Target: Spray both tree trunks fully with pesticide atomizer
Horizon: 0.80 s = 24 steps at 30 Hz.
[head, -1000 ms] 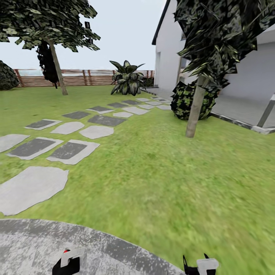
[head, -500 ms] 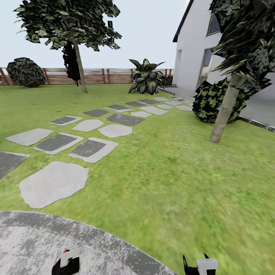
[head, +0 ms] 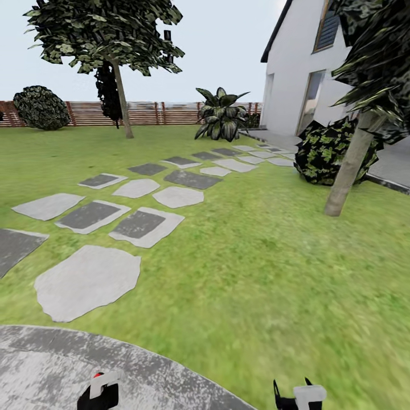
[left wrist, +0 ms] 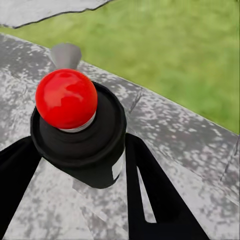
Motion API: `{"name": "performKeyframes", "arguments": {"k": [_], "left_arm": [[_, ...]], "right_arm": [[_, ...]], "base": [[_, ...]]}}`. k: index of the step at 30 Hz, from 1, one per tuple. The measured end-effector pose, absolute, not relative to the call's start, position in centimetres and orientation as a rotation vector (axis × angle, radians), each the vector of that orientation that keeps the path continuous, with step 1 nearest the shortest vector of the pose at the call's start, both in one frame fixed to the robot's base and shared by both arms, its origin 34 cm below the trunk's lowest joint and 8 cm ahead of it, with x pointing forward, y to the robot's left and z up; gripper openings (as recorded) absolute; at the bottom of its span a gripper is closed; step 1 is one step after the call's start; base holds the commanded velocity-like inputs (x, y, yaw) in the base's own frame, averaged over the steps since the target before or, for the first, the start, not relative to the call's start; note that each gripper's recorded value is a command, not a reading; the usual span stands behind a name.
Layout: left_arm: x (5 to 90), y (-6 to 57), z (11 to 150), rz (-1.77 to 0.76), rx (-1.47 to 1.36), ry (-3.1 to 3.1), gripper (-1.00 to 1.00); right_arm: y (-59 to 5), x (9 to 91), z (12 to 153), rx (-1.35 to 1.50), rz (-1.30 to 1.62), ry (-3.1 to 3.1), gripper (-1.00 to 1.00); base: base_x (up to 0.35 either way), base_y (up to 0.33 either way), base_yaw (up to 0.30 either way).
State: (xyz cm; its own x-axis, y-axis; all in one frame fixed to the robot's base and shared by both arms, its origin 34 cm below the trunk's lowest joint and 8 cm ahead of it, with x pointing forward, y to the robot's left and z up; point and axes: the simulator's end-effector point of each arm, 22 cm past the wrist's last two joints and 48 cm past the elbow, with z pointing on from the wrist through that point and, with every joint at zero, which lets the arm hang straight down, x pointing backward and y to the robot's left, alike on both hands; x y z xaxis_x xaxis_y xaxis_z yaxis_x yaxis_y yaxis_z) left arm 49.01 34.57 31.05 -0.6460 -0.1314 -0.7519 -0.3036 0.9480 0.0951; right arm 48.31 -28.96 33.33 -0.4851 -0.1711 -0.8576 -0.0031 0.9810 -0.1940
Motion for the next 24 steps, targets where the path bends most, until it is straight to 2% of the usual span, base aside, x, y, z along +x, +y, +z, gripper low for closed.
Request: {"name": "performKeyframes", "arguments": {"k": [6, 24], "left_arm": [[48.91, 34.57, 30.95, 0.271, -0.305, 2.278, -1.00], [48.37, 34.48, 30.19, 0.273, -0.303, 2.298, -1.00]], "right_arm": [[-29.06, 48.27, 33.27, -0.121, -0.204, 2.071, 1.00], [-29.06, 47.74, 32.52, -0.119, -0.205, 2.091, 1.00]], "base": [[0.260, 0.231, 0.090], [0.283, 0.183, 0.180]]}}
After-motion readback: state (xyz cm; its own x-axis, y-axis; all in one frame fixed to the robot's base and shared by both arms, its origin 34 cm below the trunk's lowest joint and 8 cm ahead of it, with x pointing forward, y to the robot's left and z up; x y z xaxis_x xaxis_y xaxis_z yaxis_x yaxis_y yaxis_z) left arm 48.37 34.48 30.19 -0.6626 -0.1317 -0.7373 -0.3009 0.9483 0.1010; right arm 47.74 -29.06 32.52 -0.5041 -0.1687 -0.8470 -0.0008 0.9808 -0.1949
